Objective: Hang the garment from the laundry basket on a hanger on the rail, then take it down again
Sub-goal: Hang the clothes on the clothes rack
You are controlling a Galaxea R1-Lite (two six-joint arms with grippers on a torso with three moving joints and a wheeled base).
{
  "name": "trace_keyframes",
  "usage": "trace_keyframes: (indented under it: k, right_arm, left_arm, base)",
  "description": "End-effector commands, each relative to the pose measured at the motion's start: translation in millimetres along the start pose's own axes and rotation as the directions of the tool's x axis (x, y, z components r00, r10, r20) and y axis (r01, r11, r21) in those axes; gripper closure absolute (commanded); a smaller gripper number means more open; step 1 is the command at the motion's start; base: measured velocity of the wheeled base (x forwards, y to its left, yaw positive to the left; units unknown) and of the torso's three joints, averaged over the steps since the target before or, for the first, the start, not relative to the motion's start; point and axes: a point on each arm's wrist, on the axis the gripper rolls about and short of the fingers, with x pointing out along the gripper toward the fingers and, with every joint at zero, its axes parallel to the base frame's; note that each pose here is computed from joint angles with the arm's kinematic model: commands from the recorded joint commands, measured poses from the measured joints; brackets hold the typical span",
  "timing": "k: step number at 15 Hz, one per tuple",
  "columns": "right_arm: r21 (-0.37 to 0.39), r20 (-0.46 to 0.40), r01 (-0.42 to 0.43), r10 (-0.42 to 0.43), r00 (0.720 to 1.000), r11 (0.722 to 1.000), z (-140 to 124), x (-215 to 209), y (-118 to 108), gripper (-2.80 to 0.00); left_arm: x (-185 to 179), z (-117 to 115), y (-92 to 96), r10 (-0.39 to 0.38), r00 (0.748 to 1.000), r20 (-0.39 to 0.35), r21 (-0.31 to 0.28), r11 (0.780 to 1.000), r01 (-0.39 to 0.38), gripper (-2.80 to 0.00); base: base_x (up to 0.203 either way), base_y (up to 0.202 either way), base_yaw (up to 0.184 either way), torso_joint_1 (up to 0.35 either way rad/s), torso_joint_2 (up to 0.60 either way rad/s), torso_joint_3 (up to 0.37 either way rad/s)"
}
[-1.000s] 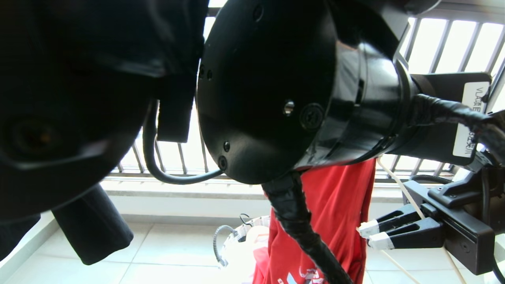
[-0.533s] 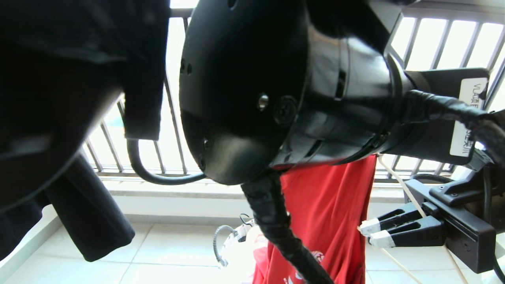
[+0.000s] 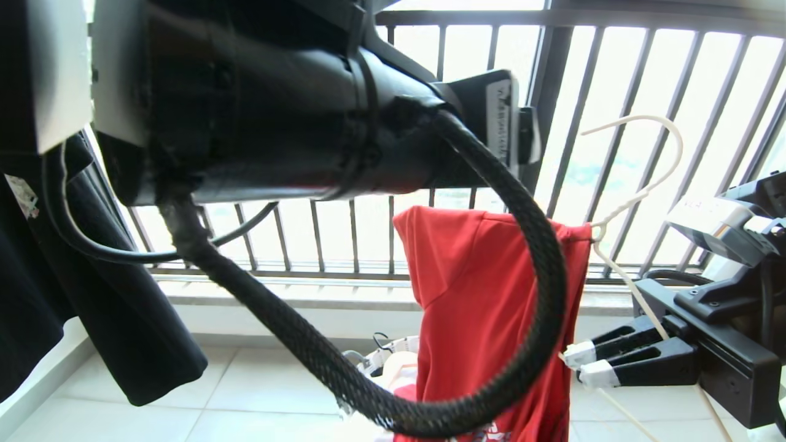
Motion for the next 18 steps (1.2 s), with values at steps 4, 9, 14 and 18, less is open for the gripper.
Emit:
trace_keyframes:
  k: [4,9,14,18]
  right_arm:
    - [-0.002,0.007,-0.015,0.015,1.0,1.0,-0.1,-0.1,1.0,0.0]
    - [-0.043,0.014,-0.023,0.023,1.0,0.999,3.8,-0.3,5.8,0.0]
    - [-0.124,0.011,-0.075,0.077,0.997,0.989,28.8,18.2,-13.9,0.0]
    - [-0.191,-0.021,-0.162,0.161,0.987,0.968,27.6,42.5,-17.4,0.0]
  left_arm:
    - [-8.9,11.1,61.5,0.22,0.975,-0.038,0.045,0.975,-0.218,0.0]
    - [-29.8,21.9,95.4,0.034,0.989,-0.142,0.163,0.987,-0.011,0.0]
    - [-25.0,38.3,133.5,-0.099,0.957,-0.273,0.3,0.936,0.183,0.0]
    - [-20.3,33.7,135.8,-0.172,0.927,-0.334,0.35,0.89,0.291,0.0]
  base:
    - [0.0,0.0,0.0,0.0,0.0,0.0]
    - [0.0,0.0,0.0,0.0,0.0,0.0]
    - [0.0,0.0,0.0,0.0,0.0,0.0]
    - [0.0,0.0,0.0,0.0,0.0,0.0]
